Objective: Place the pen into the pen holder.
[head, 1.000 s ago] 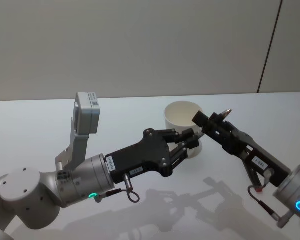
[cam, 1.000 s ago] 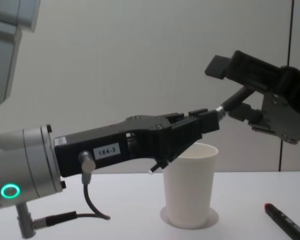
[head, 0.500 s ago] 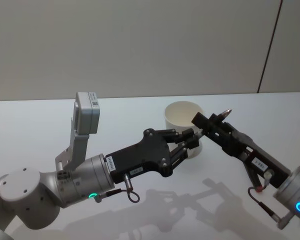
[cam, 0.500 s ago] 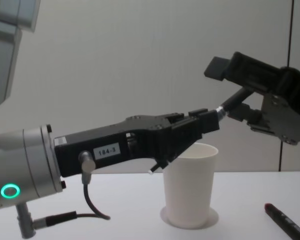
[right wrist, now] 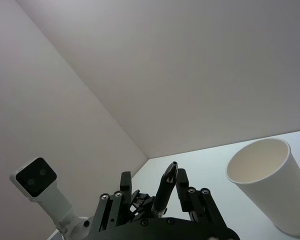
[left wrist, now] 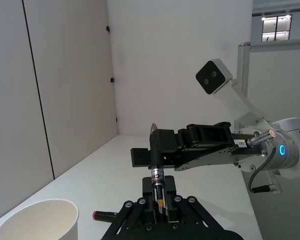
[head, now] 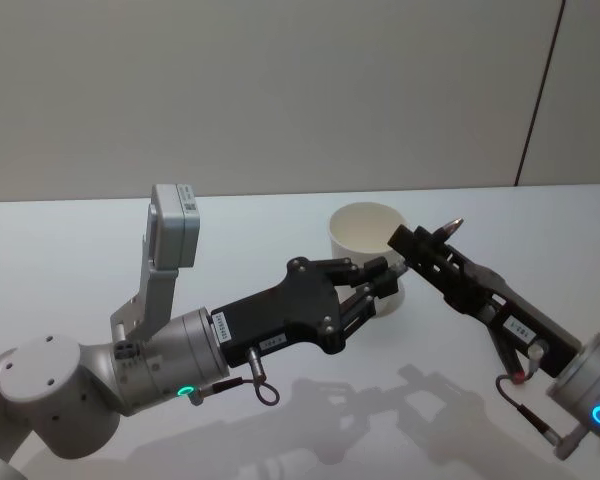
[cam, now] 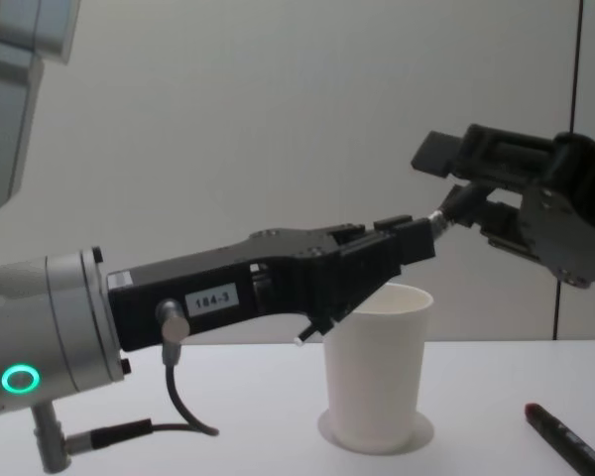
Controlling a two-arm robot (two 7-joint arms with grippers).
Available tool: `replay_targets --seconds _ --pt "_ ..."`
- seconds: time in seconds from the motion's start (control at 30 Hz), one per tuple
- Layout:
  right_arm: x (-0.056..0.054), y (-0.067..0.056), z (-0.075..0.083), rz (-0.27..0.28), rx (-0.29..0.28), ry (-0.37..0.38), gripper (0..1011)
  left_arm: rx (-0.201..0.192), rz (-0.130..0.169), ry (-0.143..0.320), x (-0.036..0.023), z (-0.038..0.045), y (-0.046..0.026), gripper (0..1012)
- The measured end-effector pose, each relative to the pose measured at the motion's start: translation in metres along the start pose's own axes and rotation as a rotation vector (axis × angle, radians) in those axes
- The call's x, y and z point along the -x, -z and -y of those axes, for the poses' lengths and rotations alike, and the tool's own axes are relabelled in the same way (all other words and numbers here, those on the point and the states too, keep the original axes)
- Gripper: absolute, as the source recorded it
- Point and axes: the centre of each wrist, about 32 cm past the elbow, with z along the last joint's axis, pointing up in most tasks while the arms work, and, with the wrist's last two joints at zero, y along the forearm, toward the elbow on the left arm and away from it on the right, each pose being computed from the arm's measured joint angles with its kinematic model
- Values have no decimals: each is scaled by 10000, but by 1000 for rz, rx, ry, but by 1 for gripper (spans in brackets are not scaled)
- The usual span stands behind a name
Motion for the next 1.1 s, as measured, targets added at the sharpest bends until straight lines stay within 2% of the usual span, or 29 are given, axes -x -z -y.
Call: replay_targets --seconds 0.07,0.17,0.2,0.23,0.27,0.33,0.43,0.53,0.93,1.0,1.1 --pt "0 0 0 0 0 0 509 0 0 0 0 0 0 139" --pt "0 1 0 0 0 0 429 0 0 0 0 0 0 140" --pt "0 1 0 0 0 0 366 0 0 0 0 0 0 140" --pt "0 1 0 0 0 0 366 0 0 1 0 0 0 140" --pt "0 1 1 0 1 0 305 0 0 2 0 0 0 140" --pt "0 1 1 0 1 0 273 0 0 2 0 0 0 140" --pt "0 1 1 0 1 0 152 0 0 2 0 0 0 140" --pt "0 1 1 0 1 0 116 0 0 2 0 0 0 140" --pt "-1 0 2 1 2 0 116 0 0 1 0 0 0 140" --pt "-1 0 2 1 1 0 116 0 0 0 0 -1 0 152" --pt "-1 0 2 1 2 0 116 0 0 0 -1 -1 -1 223"
